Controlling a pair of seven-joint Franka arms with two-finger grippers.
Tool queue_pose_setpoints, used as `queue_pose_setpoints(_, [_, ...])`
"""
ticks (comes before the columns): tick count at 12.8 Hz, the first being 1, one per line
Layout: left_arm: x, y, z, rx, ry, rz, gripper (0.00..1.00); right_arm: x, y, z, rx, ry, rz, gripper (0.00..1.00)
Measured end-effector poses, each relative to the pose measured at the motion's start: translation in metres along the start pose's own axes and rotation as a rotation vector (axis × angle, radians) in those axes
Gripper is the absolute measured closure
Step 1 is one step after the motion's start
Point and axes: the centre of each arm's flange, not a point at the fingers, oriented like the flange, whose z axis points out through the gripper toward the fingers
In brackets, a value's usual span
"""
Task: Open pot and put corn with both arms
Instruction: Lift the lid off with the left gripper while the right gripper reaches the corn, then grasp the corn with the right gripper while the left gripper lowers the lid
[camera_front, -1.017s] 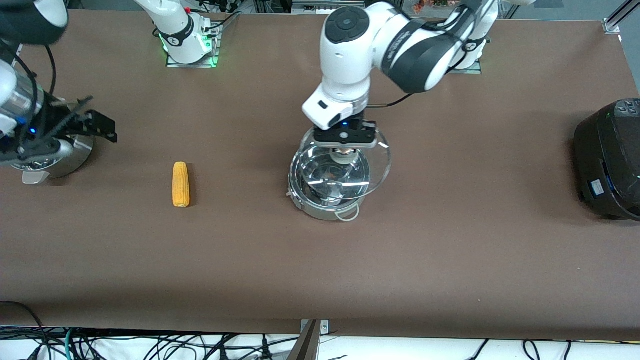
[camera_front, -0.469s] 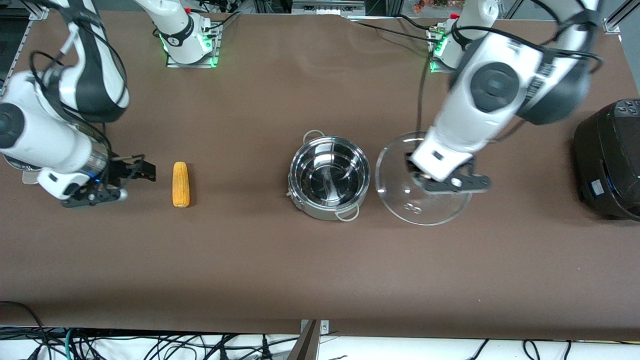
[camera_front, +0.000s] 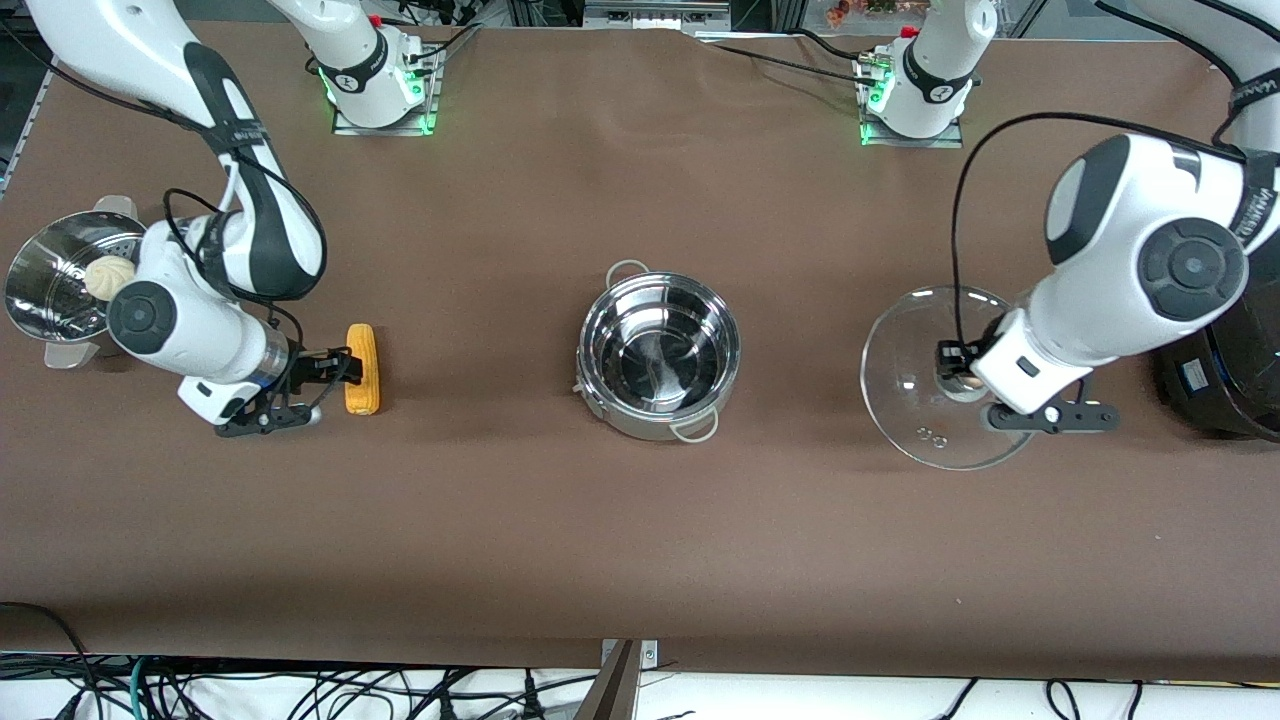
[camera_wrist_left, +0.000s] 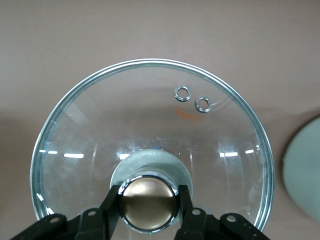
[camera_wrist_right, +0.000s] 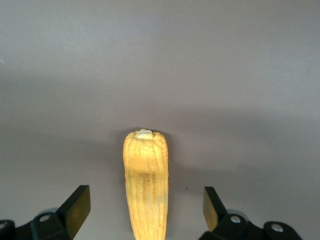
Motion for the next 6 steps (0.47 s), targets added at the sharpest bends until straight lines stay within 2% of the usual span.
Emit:
queue_pose_setpoints(3, [0.0,-0.043,0.054,-0.015,0.035,0.03,0.5,-0.005,0.0,0.041,0.006,-0.013,0.0,0.01])
queue_pose_setpoints(5, [-0.015,-0.047,0.092,-0.014,0.024,0.068,0.5,-0.017,-0.003,0.068,0.008,0.0,-0.002,0.04])
queue_pose_setpoints(6, [-0.021,-0.045,0.107,-0.014,0.018,0.076,0.5,-0.021,-0.004,0.075,0.009,-0.001,-0.003,0.11])
